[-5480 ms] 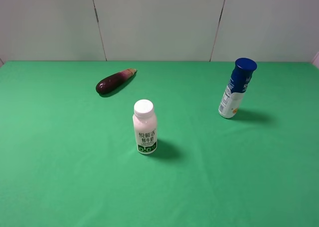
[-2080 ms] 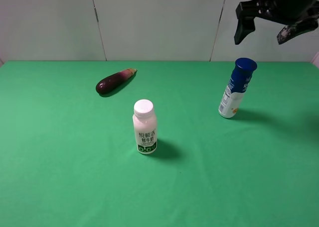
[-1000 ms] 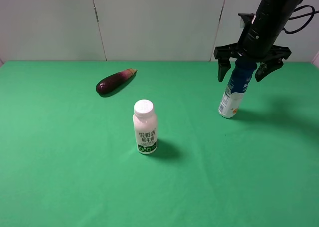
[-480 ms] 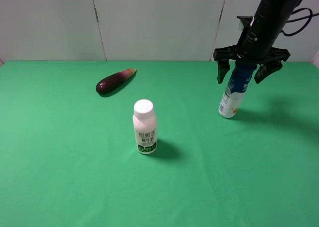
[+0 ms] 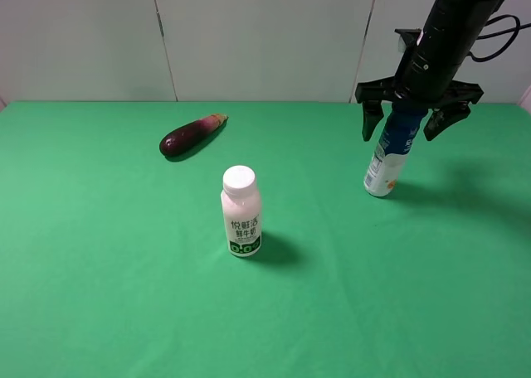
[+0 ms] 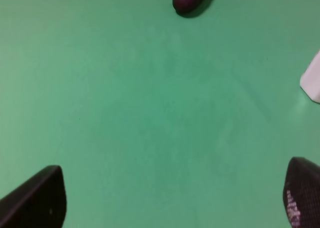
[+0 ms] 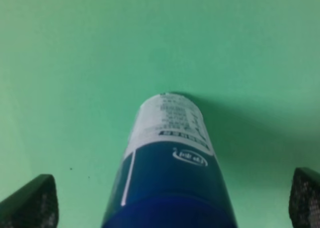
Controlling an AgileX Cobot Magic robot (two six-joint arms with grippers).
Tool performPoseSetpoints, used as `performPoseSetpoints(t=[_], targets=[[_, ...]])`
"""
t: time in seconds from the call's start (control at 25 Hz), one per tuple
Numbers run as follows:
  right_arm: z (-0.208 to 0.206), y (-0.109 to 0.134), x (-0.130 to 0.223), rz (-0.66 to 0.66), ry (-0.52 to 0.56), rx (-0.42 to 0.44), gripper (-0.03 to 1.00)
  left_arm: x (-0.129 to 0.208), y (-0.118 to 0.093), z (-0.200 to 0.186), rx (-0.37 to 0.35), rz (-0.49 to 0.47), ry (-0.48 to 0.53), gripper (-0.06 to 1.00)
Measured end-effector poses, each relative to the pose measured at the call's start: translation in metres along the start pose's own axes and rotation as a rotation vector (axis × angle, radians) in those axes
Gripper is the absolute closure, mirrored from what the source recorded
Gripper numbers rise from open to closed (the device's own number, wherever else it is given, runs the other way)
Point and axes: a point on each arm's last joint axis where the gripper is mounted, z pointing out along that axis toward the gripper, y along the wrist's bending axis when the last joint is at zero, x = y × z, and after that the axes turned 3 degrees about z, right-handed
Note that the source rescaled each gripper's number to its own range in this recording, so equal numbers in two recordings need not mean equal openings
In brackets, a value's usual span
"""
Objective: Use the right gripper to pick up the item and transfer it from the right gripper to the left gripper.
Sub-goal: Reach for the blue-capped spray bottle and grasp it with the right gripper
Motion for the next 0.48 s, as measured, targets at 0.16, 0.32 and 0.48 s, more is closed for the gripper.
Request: performPoseSetpoints(t=[0.16, 0.32, 0.48], targets=[[0.0053, -0.0006, 0.0031, 0.002, 0.008, 0.0, -0.03, 0.0, 0.0, 0.0, 0.0, 0.0, 0.0, 0.23], [0.0056, 0.0003, 0.0017, 0.005, -0.008, -0.009, 0.03, 0.0, 0.0, 0.0, 0.0, 0.0, 0.0, 0.23], [0.0056, -0.0001, 0.0012, 0.004, -0.015, -0.006, 0.94, 0.0, 0.0, 0.0, 0.0, 0.0, 0.0, 0.23]])
